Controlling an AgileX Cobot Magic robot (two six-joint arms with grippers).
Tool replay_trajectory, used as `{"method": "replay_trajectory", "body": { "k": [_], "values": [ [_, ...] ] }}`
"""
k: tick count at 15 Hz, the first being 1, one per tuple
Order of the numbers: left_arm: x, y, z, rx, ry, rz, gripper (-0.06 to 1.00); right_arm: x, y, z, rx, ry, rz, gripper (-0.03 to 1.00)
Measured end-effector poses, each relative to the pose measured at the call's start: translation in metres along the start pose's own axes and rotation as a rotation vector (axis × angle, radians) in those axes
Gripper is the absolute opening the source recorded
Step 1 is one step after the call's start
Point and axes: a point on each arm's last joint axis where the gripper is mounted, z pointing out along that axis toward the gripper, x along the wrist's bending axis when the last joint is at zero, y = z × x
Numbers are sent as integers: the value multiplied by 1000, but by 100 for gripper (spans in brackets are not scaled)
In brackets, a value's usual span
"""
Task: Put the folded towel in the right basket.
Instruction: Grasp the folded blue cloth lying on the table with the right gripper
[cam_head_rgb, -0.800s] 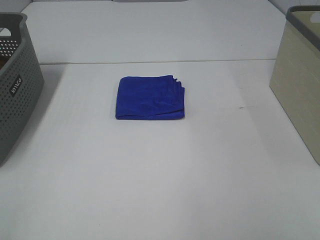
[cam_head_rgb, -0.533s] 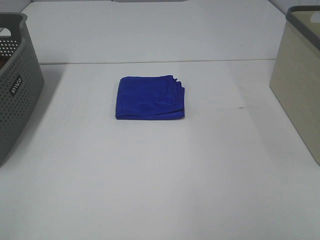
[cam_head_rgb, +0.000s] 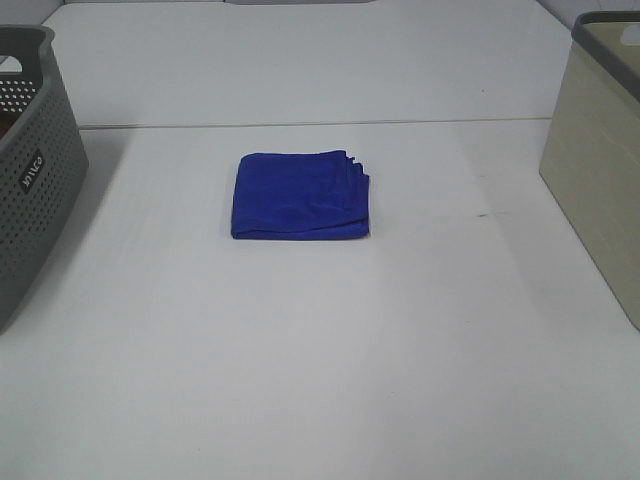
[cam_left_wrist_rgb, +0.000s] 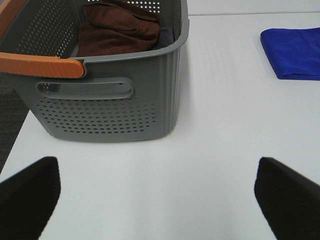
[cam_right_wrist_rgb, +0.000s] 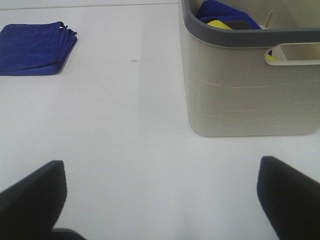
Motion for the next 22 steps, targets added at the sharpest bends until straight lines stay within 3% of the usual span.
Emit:
{"method": "replay_trajectory", "body": {
  "k": [22],
  "values": [
    [0,0,0,0,0,0,98,0,0,0,0,0,0,98]
  ]
}}
